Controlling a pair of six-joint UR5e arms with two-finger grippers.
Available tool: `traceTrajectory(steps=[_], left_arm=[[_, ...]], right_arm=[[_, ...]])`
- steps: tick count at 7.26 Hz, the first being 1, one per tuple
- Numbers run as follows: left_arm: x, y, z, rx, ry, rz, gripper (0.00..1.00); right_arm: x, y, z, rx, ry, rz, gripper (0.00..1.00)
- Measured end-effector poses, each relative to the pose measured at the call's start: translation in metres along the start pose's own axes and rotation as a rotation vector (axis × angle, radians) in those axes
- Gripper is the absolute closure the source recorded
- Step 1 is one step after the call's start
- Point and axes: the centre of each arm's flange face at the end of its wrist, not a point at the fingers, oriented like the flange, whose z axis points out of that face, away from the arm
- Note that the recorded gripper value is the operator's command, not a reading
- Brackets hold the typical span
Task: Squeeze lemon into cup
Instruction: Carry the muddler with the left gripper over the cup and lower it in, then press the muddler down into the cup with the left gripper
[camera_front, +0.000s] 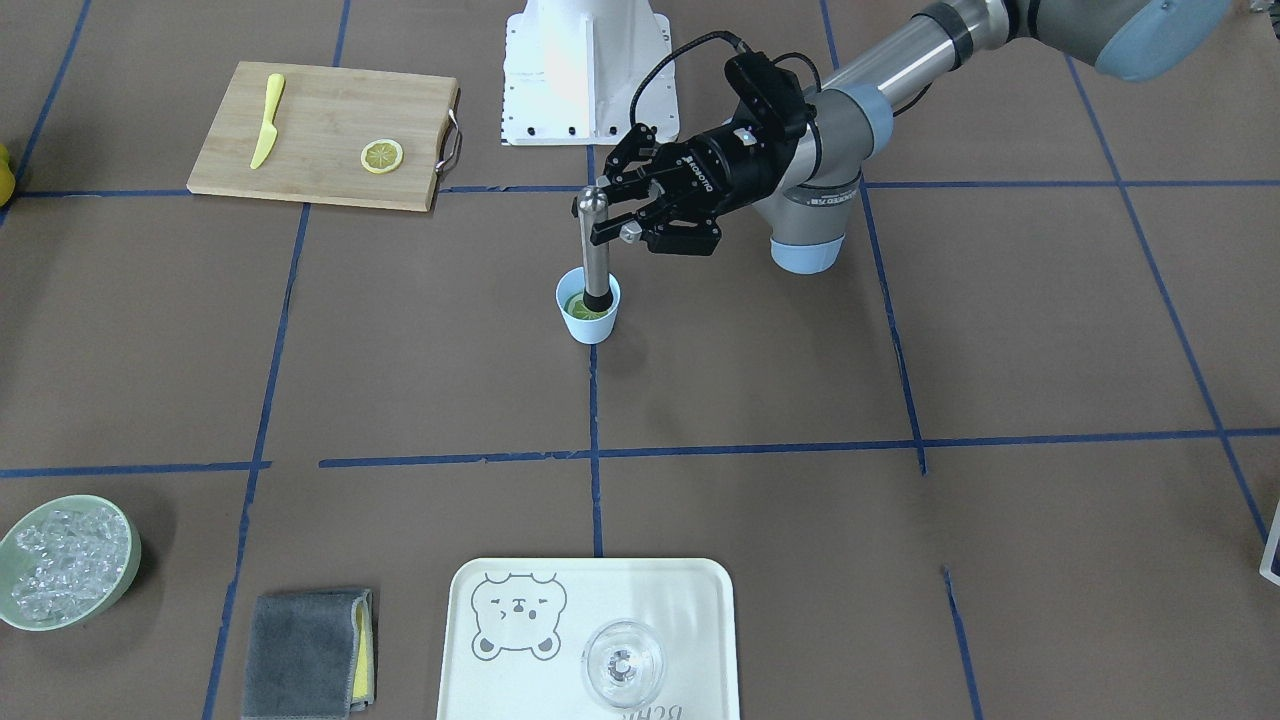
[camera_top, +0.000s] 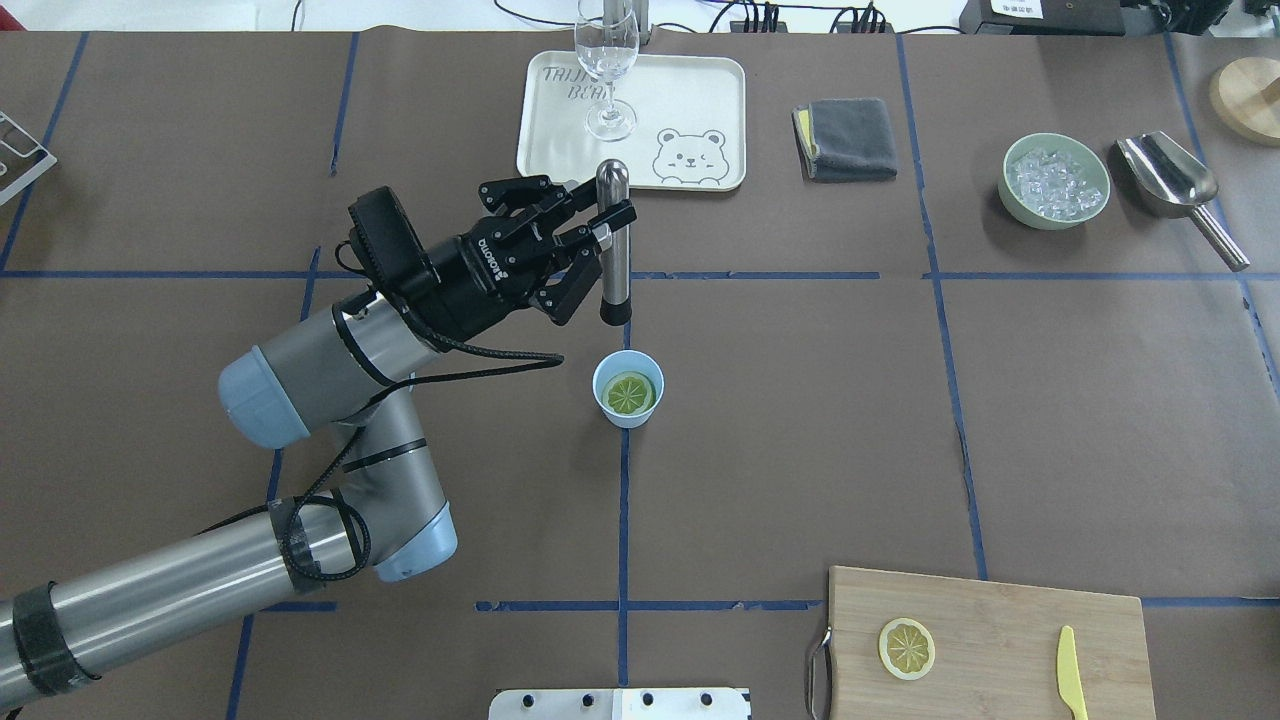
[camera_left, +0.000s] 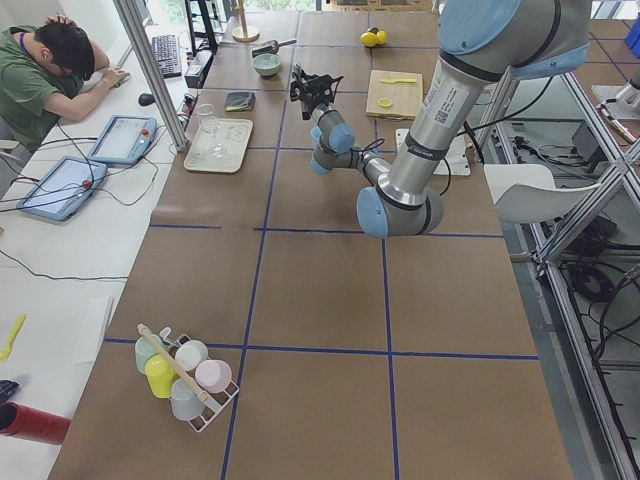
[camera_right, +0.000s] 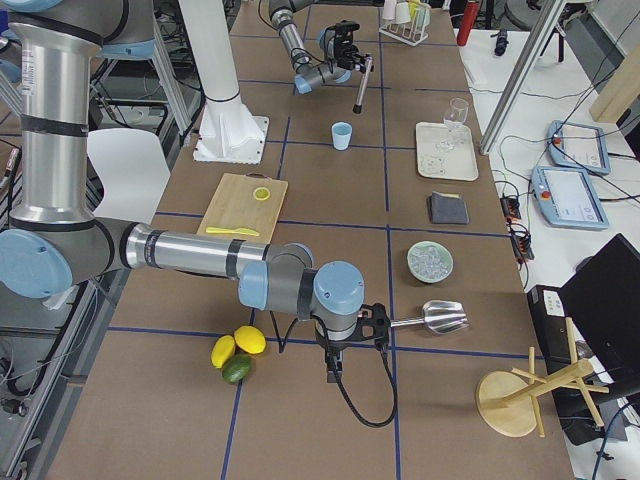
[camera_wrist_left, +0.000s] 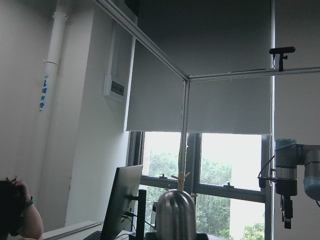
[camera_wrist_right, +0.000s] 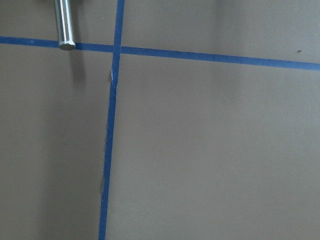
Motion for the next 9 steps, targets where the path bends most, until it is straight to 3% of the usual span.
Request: traceTrajectory(steps=[3,9], left_arm=[[0.017,0.030,-0.007,-0.031,-0.009,0.024,1.00],[0.037,0.050,-0.012,-0.056,-0.014,0.004,1.00]], right_arm=[[0.001,0.001,0.000,0.000,0.000,0.003,0.00],[0.003,0.004,0.001,-0.001,-0.001,0.008,0.00]])
